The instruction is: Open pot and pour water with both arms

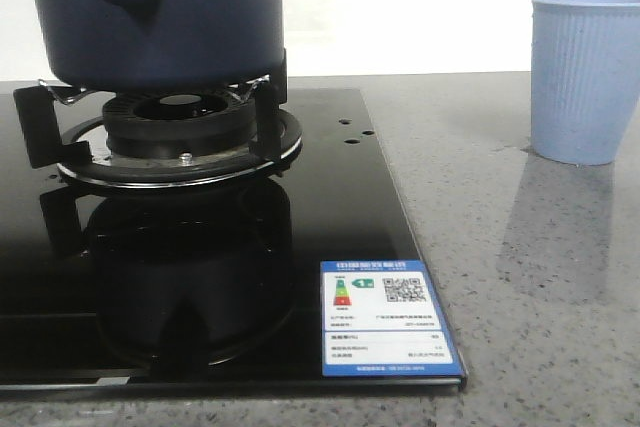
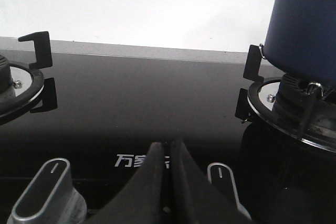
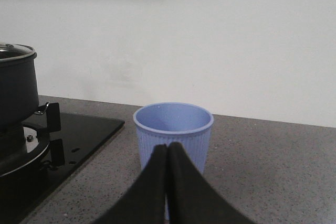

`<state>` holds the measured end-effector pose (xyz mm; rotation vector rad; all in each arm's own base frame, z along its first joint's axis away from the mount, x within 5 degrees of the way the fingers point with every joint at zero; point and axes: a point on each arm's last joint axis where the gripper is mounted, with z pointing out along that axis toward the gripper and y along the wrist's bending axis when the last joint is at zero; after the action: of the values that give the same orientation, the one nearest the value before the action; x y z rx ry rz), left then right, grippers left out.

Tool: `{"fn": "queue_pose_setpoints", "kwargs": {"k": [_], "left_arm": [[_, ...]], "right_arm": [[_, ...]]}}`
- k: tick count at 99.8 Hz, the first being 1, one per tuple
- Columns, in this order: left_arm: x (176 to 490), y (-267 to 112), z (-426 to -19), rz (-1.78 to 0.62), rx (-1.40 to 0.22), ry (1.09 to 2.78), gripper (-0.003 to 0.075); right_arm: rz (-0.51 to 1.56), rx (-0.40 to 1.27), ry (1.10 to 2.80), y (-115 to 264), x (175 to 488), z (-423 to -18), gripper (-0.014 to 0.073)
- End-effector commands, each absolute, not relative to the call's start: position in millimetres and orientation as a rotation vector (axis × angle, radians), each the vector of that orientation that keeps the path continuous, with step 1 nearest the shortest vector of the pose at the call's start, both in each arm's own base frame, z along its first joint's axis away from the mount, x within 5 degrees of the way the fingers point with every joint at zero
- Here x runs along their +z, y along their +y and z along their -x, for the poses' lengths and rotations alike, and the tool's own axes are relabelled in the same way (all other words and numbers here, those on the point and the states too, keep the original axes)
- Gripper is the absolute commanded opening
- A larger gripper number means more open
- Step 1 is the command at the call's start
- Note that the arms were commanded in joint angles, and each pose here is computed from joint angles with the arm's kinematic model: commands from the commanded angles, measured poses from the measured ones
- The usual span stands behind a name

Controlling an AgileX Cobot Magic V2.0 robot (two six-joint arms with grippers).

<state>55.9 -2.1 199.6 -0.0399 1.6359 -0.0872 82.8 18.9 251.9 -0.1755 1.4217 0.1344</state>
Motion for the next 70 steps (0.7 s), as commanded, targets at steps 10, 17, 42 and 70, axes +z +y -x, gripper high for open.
{"fn": "queue_pose_setpoints", "kwargs": {"k": [10,17,42,70], "left_arm": [[202.4,-1.9,-54.8,0.056,-0.106,1.556,-0.0016],[202.4,-1.9,-54.8,0.056,-0.106,1.556,-0.0016],[202.4,-1.9,-54.8,0.056,-0.106,1.556,-0.0016],[202.4,-1.9,-54.8,0.056,-0.106,1.556,-0.0016]], "right_arm": [[0.182,0.169,1.368,21.1,263.7,-82.4,-0.0061],[0.182,0.169,1.368,21.1,263.7,-82.4,-0.0061],[0.173,0.162,1.390,20.1,261.9,-82.5,-0.0061],[0.181,0.108,1.376,17.2,263.0,-85.3,-0.0061]]}}
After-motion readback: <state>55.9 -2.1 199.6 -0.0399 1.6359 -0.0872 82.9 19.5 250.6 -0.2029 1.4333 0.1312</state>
